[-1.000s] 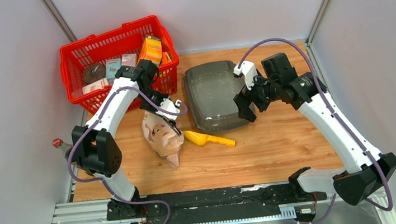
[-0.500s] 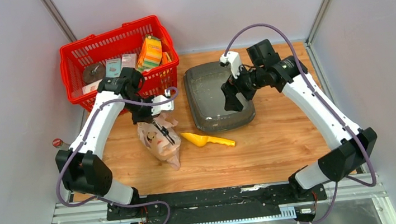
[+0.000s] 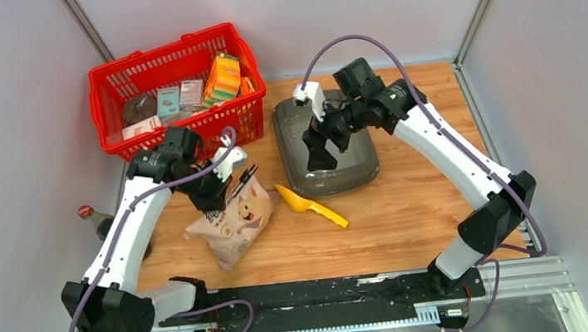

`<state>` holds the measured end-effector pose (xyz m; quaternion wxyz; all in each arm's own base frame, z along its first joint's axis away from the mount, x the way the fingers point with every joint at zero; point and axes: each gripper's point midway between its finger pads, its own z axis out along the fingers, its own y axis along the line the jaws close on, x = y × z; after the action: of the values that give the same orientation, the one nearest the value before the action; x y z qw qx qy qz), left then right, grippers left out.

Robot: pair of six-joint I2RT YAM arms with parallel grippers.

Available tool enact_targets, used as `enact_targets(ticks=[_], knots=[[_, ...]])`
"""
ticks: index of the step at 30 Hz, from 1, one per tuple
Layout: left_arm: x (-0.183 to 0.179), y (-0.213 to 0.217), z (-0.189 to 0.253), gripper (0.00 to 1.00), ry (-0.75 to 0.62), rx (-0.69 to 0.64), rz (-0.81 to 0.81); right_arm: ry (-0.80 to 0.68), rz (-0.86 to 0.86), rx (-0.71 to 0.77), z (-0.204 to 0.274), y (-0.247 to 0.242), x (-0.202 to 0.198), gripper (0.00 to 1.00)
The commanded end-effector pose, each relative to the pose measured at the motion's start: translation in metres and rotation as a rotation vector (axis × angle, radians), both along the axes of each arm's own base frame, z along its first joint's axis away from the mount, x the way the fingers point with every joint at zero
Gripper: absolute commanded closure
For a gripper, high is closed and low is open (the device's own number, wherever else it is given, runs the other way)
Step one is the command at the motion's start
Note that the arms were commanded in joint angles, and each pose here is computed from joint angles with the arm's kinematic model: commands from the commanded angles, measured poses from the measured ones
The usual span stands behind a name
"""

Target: Fill the litter box with clean litter

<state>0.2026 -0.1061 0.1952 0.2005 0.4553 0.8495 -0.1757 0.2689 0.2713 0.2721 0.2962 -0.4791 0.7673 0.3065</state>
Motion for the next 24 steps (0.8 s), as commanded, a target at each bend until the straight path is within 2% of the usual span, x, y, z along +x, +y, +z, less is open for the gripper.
enact_targets(ticks=[1,2,3,6,9,16,20,24], knots=[[0.013,-0.018,0.002,0.99,-0.124,-0.141,0.059,-0.125,0.218,0.049,0.014,0.036,-0.015,0.05],[0.023,-0.020,0.001,0.93,-0.179,-0.155,0.063,-0.122,0.247,0.041,0.007,0.042,-0.014,0.07],[0.020,-0.018,-0.009,0.78,-0.180,-0.150,0.089,-0.122,0.280,0.056,0.008,0.048,-0.017,0.07],[0.028,-0.014,-0.005,0.62,-0.217,-0.145,0.152,-0.177,0.322,0.097,0.011,0.065,-0.005,0.07],[0.022,-0.005,-0.002,0.54,-0.206,-0.114,0.195,-0.259,0.366,0.125,0.015,0.079,0.008,0.07],[0.007,0.030,-0.020,0.47,-0.225,0.020,0.314,-0.290,0.389,0.158,0.011,0.113,0.027,0.06],[0.003,0.046,-0.017,0.42,-0.255,0.044,0.348,-0.257,0.417,0.186,0.006,0.126,0.018,0.06],[0.002,0.045,-0.022,0.44,-0.213,0.046,0.318,-0.242,0.495,0.220,0.005,0.137,0.003,0.05]])
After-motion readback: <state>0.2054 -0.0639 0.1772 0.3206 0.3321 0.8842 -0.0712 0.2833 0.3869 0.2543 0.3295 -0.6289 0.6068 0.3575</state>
